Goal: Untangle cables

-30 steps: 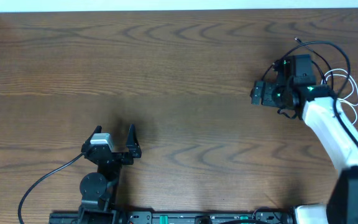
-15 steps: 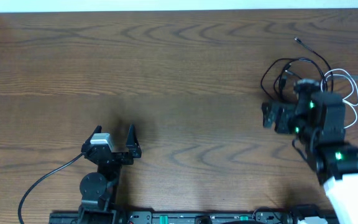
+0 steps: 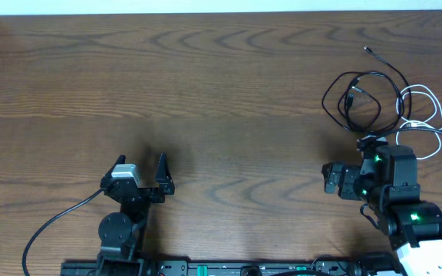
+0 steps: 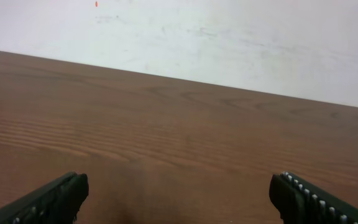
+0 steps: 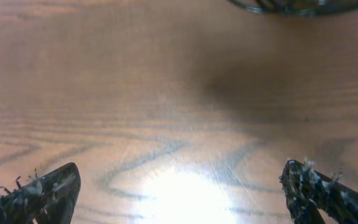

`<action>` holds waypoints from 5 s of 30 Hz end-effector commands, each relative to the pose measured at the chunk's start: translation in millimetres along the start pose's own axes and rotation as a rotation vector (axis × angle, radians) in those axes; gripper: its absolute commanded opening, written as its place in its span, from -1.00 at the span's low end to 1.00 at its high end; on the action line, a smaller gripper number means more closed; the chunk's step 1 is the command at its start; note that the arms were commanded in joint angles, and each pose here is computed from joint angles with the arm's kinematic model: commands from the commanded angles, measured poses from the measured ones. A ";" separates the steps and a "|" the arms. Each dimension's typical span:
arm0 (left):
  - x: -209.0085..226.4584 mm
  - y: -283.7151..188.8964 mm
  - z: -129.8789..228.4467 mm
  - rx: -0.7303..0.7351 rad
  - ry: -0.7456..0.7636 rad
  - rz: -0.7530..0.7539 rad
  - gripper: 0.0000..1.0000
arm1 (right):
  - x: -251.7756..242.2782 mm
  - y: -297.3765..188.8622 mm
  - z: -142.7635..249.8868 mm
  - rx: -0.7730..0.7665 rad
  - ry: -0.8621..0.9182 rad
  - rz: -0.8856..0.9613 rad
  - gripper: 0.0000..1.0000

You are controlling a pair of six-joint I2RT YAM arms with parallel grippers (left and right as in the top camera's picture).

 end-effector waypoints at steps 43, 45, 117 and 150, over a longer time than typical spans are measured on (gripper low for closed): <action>5.1 1.2 15.5 0.049 0.019 -0.019 0.96 | -7.5 -49.7 24.9 -0.473 -0.019 -0.059 0.98; 5.1 1.2 15.5 0.049 0.019 -0.019 0.95 | -8.1 -47.5 27.2 -0.480 -0.020 -0.061 0.98; 5.1 1.2 15.5 0.049 0.019 -0.019 0.96 | 2.5 -59.6 -42.3 -1.115 -0.103 -0.169 0.99; 5.1 1.2 15.6 0.049 0.019 -0.019 0.95 | -8.4 -16.4 -16.7 -0.885 -0.109 -0.100 0.99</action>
Point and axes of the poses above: each gripper's point midway between its finger pads, its own y axis out along the fingers, its own x axis along the line the jaws close on, z = x × y, the point moved 3 cm from there along -y, back along the fingers, and after that the axes turned 3 degrees about -y, right-handed, at the moved point
